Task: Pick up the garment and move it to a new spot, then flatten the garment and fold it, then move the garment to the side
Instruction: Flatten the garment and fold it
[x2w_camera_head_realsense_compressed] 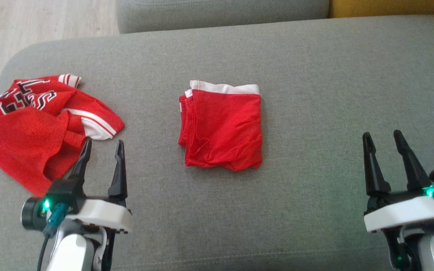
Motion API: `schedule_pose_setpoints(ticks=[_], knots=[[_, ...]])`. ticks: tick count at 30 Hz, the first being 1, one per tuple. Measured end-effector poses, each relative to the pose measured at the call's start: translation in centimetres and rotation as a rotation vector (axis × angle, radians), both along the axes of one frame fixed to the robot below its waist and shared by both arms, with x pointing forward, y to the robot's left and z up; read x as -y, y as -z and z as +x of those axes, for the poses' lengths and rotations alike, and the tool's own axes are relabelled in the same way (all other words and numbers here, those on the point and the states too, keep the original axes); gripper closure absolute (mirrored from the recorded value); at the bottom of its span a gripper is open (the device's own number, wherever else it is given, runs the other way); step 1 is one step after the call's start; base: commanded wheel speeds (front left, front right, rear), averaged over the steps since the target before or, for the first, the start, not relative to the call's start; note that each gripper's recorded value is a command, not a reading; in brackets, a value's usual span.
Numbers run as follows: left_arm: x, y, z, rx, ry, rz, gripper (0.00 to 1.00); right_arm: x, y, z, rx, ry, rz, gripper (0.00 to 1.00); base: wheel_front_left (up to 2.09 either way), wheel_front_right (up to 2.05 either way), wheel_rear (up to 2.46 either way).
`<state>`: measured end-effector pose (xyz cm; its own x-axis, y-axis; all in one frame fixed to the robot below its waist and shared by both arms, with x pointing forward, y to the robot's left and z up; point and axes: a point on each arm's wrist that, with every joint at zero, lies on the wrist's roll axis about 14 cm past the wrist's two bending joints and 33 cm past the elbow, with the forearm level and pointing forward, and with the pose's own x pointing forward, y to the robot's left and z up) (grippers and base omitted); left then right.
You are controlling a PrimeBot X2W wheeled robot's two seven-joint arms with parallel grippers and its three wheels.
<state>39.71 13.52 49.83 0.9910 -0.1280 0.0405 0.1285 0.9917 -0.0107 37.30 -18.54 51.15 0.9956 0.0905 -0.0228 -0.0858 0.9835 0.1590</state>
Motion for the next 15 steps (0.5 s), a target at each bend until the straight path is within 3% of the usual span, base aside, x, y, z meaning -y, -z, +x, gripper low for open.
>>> schedule_pose_setpoints(ticks=[15], knots=[[-0.88, 0.28, -1.02, -0.013, -0.023, 0.005, 0.0, -0.23, -0.02, -0.7, -0.016, 0.001, -0.002, 0.0, 0.0, 0.0, 0.0]])
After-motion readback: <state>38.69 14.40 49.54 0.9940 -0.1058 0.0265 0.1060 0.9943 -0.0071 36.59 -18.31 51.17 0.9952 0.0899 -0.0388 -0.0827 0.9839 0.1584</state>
